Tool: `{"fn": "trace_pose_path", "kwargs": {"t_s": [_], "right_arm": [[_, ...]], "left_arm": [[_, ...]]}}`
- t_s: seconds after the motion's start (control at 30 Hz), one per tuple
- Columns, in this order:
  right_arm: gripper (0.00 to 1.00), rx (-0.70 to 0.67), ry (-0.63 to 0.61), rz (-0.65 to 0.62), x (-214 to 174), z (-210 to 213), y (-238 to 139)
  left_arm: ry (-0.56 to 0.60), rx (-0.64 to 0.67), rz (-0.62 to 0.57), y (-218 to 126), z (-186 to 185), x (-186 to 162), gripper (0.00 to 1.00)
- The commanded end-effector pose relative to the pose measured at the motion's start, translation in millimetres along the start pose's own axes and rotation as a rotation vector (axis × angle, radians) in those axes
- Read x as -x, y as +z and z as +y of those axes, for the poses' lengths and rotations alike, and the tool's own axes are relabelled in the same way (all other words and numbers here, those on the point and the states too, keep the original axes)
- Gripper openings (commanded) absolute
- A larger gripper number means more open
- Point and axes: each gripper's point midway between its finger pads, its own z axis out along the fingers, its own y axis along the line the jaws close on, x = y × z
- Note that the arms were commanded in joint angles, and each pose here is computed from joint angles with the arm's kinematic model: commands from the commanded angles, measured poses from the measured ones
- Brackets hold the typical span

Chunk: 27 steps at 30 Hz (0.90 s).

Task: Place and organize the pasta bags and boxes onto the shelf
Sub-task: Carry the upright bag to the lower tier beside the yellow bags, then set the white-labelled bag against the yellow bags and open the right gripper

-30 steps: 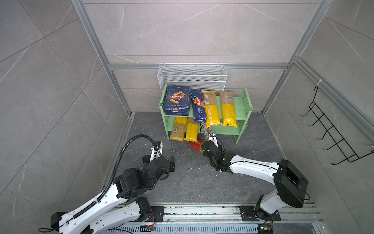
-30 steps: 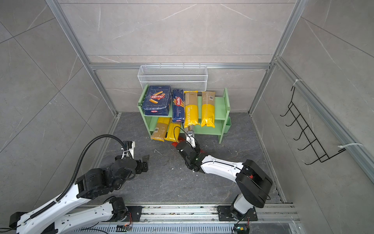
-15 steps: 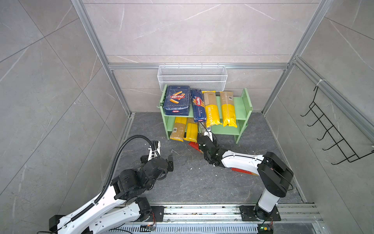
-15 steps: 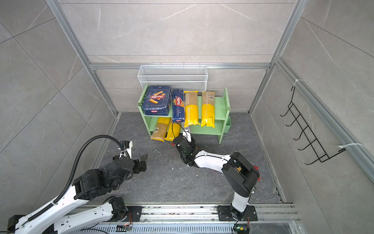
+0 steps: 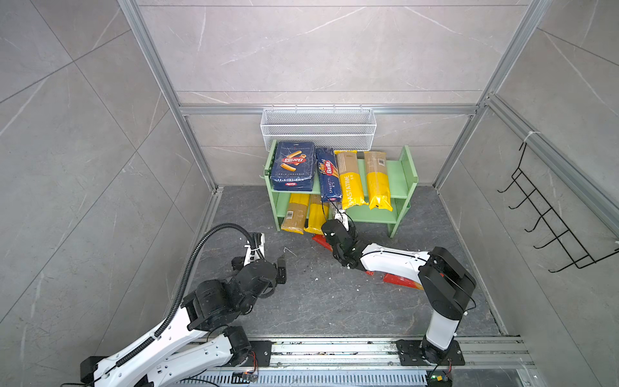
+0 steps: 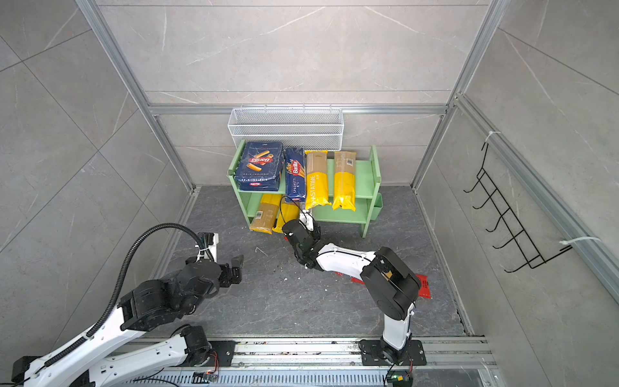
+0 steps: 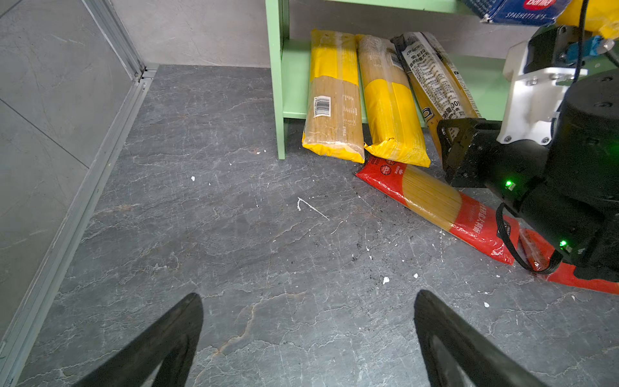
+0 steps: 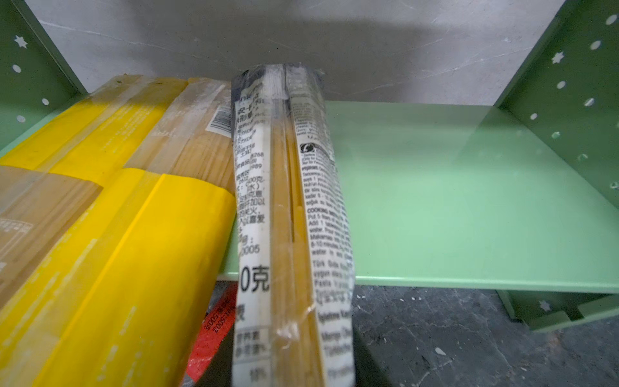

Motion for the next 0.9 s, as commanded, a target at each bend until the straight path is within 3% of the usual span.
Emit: {"fn": "trace_pose_path", "kwargs": {"t_s": [0.0, 0.23, 0.67, 0.7, 0.87], "right_arm": [[0.49, -0.036, 0.087, -0.082, 35, -3, -1], [0.76, -0.015, 0.107, -0.076, 35, -12, -12], [0.88, -0.004, 0.126, -0.062, 31, -30, -30], [0.99, -0.001, 0.129, -0.061, 31, -30, -31], [0.99, 0.021, 0.135, -0.045, 27, -29, -36]], "left_arm": [[-0.014, -0.005, -0.031, -8, 3, 12, 1.00], [-0.018, -0.008, -0.033, -9, 4, 12, 1.00], [-0.032, -0.032, -0.035, -12, 3, 14, 1.00], [-0.032, -0.033, -0.034, -13, 3, 13, 1.00], [-0.042, -0.042, -0.031, -14, 3, 12, 1.00]]}}
